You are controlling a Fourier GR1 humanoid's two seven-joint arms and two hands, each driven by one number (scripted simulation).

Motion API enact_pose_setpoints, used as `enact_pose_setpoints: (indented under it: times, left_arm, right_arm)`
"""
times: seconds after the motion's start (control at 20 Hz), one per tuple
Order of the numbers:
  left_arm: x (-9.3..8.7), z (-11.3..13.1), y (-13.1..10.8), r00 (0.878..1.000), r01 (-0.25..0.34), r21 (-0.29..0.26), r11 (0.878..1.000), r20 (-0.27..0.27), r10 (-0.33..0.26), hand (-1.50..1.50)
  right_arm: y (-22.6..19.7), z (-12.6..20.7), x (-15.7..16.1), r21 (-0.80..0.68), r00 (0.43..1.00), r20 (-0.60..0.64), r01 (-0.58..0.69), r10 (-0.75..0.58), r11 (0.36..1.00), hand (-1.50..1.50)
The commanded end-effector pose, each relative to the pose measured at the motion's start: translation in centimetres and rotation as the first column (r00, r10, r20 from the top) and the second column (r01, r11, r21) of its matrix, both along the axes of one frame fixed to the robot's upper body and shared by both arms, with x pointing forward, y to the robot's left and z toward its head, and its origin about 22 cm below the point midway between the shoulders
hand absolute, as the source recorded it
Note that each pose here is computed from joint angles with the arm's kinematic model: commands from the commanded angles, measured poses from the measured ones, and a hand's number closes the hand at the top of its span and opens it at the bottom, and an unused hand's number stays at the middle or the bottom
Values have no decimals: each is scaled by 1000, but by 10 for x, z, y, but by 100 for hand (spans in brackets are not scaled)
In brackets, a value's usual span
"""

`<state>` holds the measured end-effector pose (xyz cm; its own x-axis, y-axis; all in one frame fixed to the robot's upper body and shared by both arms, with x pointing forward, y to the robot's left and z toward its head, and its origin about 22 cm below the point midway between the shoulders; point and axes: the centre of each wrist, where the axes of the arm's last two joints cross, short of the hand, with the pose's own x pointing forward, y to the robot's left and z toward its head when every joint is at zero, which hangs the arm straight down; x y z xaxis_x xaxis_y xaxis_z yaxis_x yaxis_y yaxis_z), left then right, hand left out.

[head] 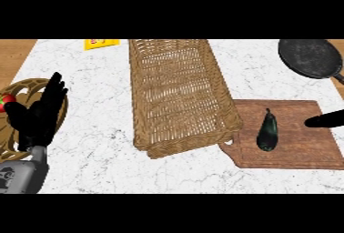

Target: Pick the eggplant from the cutting board and place it in the basket

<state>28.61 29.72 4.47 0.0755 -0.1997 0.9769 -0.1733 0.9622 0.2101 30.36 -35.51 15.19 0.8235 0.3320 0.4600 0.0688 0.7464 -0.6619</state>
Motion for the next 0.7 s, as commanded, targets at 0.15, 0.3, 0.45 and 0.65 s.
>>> enact_pose_setpoints:
  times: [0.15, 0.3, 0.45, 0.65]
  left_arm:
    - [-14, 3, -1, 1000, 4, -11, 1000, 14, -4, 0]
    - [9, 0, -9, 1000, 4, -17, 1000, 4, -4, 0]
    - [1, -18, -17, 1000, 20, 9, 1000, 24, -20, 0]
    - [-3, -3, -6, 1000, -1, 3, 1000, 6, 1, 0]
  right_arm:
    - [12, -14, -20, 40, 989, 12, 150, -150, 988, -150]
    - [15, -41, -30, 52, 989, -5, 150, -150, 987, -150]
    - [28, -55, -24, 56, 988, 15, 154, -155, 987, -150]
    - [32, -84, -25, 39, 986, 48, 159, -161, 986, -150]
